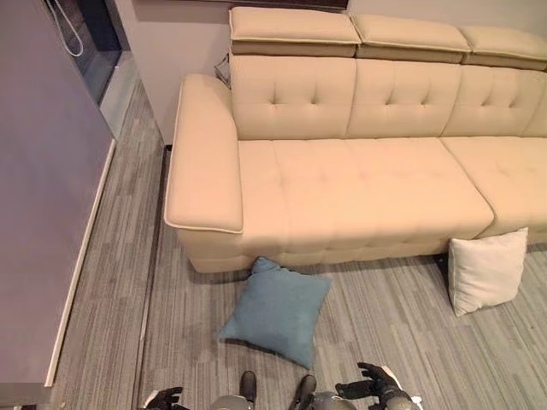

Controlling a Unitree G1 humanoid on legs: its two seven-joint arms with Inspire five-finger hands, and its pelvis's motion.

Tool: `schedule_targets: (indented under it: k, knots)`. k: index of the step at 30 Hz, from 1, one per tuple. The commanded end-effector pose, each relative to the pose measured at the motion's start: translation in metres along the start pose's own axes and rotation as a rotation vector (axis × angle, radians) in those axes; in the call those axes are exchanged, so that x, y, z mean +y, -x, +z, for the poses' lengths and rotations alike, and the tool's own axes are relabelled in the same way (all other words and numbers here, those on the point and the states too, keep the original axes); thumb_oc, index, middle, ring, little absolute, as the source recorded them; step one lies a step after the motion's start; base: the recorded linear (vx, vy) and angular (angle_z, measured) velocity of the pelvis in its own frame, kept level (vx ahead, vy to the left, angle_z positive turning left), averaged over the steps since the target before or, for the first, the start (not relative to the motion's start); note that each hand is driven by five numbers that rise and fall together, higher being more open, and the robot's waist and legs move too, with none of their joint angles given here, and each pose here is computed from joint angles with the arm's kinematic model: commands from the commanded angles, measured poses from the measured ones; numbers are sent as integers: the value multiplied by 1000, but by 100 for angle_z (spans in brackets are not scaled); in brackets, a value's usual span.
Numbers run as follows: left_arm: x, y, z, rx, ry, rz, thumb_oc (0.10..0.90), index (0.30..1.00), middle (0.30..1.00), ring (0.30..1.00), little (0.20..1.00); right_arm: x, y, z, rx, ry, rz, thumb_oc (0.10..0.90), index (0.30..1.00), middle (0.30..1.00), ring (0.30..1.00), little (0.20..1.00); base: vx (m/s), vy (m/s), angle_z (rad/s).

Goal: Pick up all the scattered cushions and arrange them neatly on the sofa.

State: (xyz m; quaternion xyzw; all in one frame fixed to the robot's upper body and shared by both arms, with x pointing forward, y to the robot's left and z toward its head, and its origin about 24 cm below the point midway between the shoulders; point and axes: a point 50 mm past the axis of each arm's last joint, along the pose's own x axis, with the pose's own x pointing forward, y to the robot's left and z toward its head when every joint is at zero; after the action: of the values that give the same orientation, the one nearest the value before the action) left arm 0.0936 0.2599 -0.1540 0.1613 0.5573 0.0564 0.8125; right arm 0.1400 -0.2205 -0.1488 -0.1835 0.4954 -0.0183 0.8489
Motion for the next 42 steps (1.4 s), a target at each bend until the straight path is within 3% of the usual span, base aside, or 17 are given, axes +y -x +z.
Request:
schedule_targets:
  k: [1,13,18,28,37,42]
  knots:
    - [-1,-2,20,-73,-8,1,800,900,900,900,900,-47,0,0,-15,31,-149,800,900,900,900,900,-28,-17,22]
    - [-9,-3,32,-105,-8,-6,800,900,900,900,900,-55,-1,9,-46,33,-177,800,900,900,900,900,-1,82,-6]
    - [0,-4,56,-183,28,32,800,900,900,900,900,-58,-4,39,-135,-48,-195,800,900,900,900,900,-107,165,-23]
    - [38,17,170,-581,326,169,800,900,900,900,900,-81,6,146,-464,-376,-294,800,900,900,900,900,-166,60,-9]
    - [72,77,292,-952,417,251,800,900,900,900,900,-121,51,257,-793,-548,-405,800,900,900,900,900,-93,37,-1]
    - [97,111,327,-1087,463,320,800,900,900,900,900,-144,82,296,-936,-602,-490,800,900,900,900,900,84,45,-20]
